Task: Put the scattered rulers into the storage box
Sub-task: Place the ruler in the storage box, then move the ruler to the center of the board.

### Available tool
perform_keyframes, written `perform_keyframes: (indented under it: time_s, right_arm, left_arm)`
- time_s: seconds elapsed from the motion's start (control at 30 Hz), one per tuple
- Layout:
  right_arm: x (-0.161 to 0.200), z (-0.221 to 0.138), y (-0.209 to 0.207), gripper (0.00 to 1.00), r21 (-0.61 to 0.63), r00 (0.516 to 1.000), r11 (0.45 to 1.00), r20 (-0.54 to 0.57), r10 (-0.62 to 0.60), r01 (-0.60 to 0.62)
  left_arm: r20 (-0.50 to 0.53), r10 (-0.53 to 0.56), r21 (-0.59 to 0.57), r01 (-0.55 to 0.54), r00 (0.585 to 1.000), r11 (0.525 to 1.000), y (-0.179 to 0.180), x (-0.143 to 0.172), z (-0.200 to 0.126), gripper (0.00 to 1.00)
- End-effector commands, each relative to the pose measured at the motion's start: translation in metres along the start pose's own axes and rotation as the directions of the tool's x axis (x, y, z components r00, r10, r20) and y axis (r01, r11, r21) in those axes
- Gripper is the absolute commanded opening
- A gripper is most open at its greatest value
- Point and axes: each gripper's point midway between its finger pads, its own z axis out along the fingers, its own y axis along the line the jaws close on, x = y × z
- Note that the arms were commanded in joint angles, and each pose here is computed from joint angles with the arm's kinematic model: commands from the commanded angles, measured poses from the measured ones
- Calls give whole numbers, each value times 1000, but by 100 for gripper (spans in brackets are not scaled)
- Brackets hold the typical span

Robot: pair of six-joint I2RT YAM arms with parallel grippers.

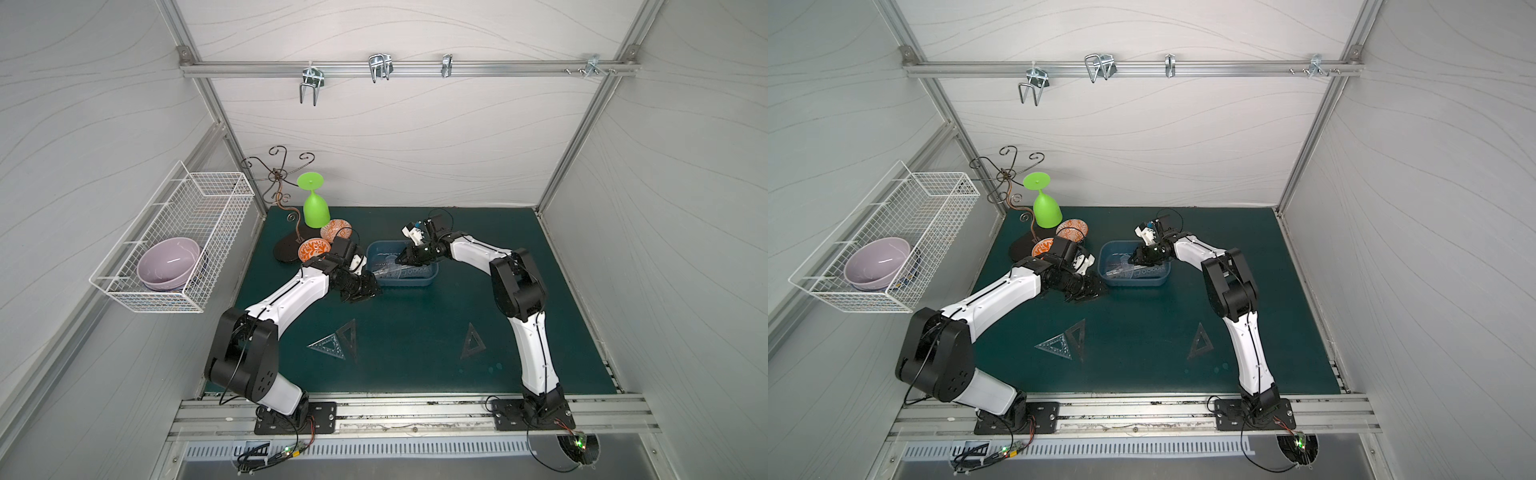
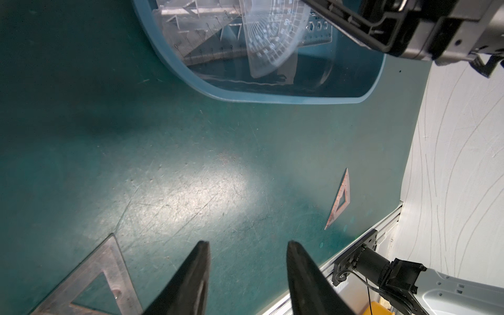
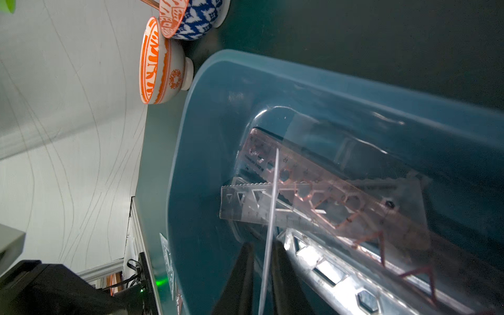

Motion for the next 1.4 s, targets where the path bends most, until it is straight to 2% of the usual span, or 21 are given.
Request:
perform_keyframes:
  time_s: [0.0, 0.13, 0.2, 0.27, 0.33, 0.4, 0.5, 0.57, 0.7, 0.77, 1.0, 1.07, 1.37]
  right_arm:
    - [-13, -19, 7, 22, 20, 999, 999, 19, -32, 32]
    - [-30, -65, 35, 23, 48, 993, 996, 85, -85, 81]
    - [-26, -90, 49, 26, 90, 987, 991, 115, -112, 102]
    - [-12, -113, 58, 34, 138, 982, 985, 140, -127, 108]
    - [15, -134, 58, 37, 206, 983, 974, 135, -123, 94]
    - [57, -153, 47, 36, 304, 987, 951, 122, -103, 61]
    - [133, -180, 11, 36, 498, 996, 867, 81, -30, -14]
    - [176, -197, -7, 37, 589, 997, 806, 74, 18, -58]
    - [235, -205, -25, 37, 639, 993, 761, 59, 101, -116]
    - [250, -202, -31, 37, 638, 989, 757, 64, 130, -141]
    - [272, -185, -53, 45, 667, 972, 718, 45, 231, -201]
    - [274, -180, -53, 46, 660, 971, 723, 39, 237, -204]
    - [286, -163, -58, 39, 666, 965, 718, 11, 261, -202]
  left_arm:
    - [23, 11, 31, -12, 1000, 999, -7, -6, -4, 50]
    - [32, 11, 39, -12, 999, 999, -9, -4, -7, 50]
    - [36, 12, 41, -13, 999, 999, -10, 1, -7, 50]
    - [39, 31, 32, -33, 999, 999, -15, 8, -8, 50]
    - [45, 59, 21, -60, 997, 998, -22, 16, -9, 51]
    - [57, 82, 19, -84, 995, 996, -31, 26, -8, 52]
    - [52, 112, 21, -114, 992, 993, -41, 45, -1, 54]
    - [40, 135, 23, -136, 990, 990, -46, 58, 6, 61]
    - [28, 194, 32, -195, 981, 980, -59, 75, 19, 71]
    - [11, 204, 24, -205, 979, 979, -60, 78, 26, 72]
    - [-27, 211, -2, -212, 977, 977, -56, 80, 38, 73]
    - [-30, 214, -10, -215, 976, 977, -54, 81, 39, 73]
    - [-59, 217, -39, -219, 974, 975, -45, 81, 47, 73]
